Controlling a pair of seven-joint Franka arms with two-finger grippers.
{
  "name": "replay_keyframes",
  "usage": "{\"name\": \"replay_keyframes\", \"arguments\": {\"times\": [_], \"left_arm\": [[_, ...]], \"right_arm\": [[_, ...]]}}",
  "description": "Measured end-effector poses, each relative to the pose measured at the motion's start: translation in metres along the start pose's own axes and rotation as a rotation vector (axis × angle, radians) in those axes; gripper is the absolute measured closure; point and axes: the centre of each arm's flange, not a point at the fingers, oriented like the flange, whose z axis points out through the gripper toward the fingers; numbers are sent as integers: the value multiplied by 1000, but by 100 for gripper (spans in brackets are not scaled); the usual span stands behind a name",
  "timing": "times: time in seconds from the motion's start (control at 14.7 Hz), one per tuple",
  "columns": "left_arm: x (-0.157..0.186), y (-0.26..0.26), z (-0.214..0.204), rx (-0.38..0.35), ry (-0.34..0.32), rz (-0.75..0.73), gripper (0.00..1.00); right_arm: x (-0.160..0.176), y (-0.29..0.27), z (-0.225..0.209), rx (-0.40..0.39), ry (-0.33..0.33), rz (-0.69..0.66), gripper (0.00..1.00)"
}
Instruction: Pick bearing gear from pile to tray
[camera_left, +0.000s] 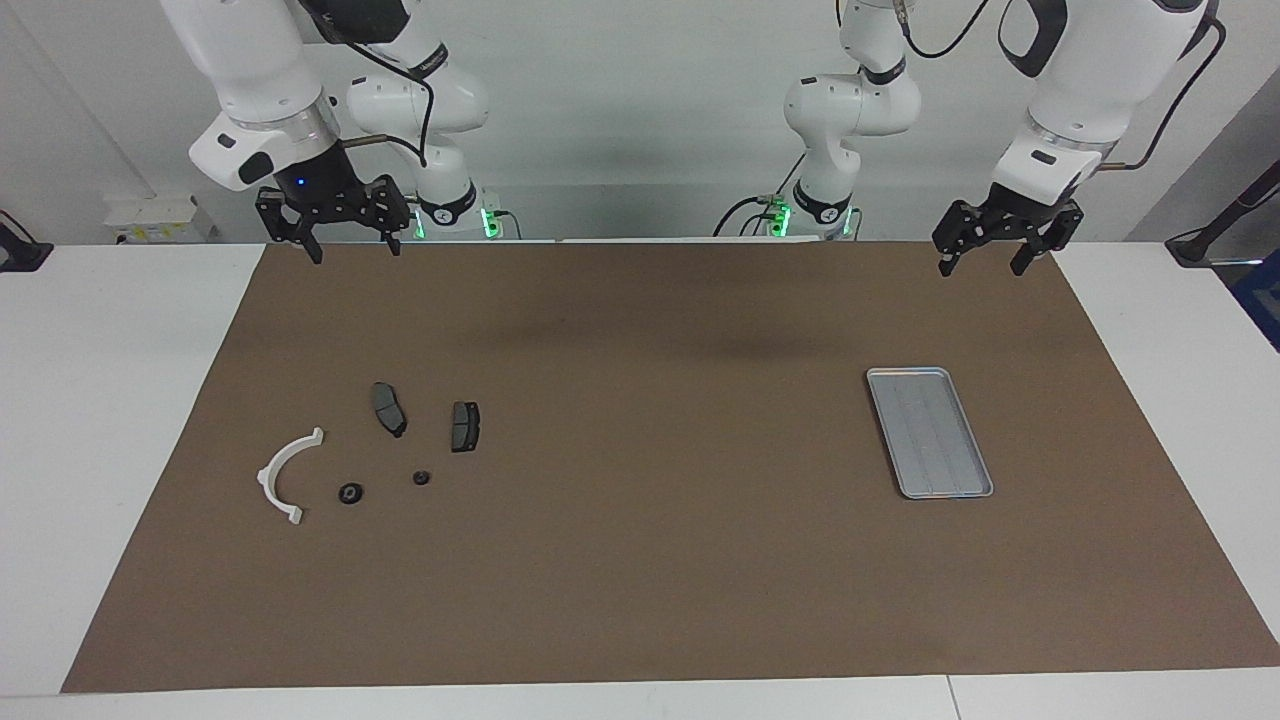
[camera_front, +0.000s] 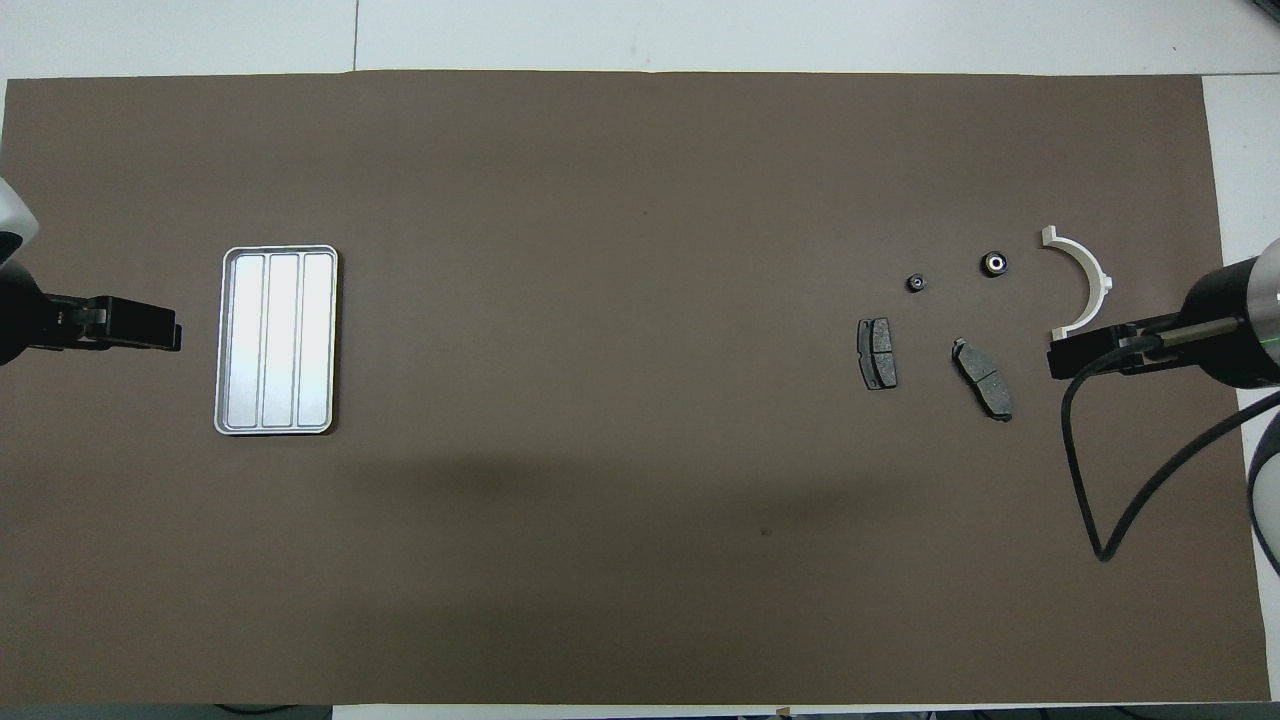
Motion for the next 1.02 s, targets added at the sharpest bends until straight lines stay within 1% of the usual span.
{"name": "replay_keyframes", "arguments": {"times": [1.02], "left_arm": [[0,0,0,0,0,0,0]], "right_arm": [[-1,7,-1,1,1,13,0]]}}
